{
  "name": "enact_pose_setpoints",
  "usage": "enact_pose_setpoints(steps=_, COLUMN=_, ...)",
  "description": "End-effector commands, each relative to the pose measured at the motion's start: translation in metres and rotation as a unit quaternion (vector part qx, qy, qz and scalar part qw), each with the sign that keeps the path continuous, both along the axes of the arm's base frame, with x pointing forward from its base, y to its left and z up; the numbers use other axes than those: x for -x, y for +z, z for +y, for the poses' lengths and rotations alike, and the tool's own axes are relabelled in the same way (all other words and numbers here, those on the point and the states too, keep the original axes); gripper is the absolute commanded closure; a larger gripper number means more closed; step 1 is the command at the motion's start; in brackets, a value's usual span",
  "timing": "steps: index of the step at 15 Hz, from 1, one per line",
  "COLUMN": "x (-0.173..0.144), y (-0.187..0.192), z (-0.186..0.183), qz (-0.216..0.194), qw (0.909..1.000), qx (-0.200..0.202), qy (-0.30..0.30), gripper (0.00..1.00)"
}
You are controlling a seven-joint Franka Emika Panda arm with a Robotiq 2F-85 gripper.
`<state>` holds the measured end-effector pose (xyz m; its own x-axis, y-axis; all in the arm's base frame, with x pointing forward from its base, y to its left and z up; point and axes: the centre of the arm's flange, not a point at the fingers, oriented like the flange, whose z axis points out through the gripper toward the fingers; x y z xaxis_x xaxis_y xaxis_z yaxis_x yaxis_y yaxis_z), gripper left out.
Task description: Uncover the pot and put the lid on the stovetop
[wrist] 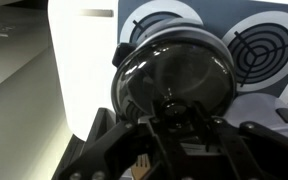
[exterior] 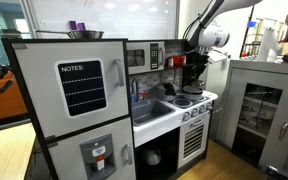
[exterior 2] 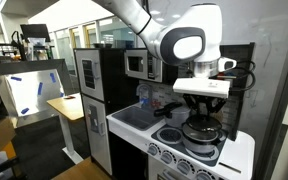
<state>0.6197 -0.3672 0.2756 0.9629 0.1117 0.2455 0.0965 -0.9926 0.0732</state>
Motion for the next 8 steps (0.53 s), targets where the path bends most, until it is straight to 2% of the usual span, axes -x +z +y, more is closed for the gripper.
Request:
enact_pose_setpoints(steps=1, x=0.029, y=0.009, z=0.004, qz=0.025, qw=0.9997, qx=0.002, qy=-0.005, gripper=0.92)
enact_pose_setpoints(steps=8, x=0.074, y=0.020, z=0.007, qz=0.041, qw=0.9990, qx=-0.007, qy=-0.013, gripper=0.92)
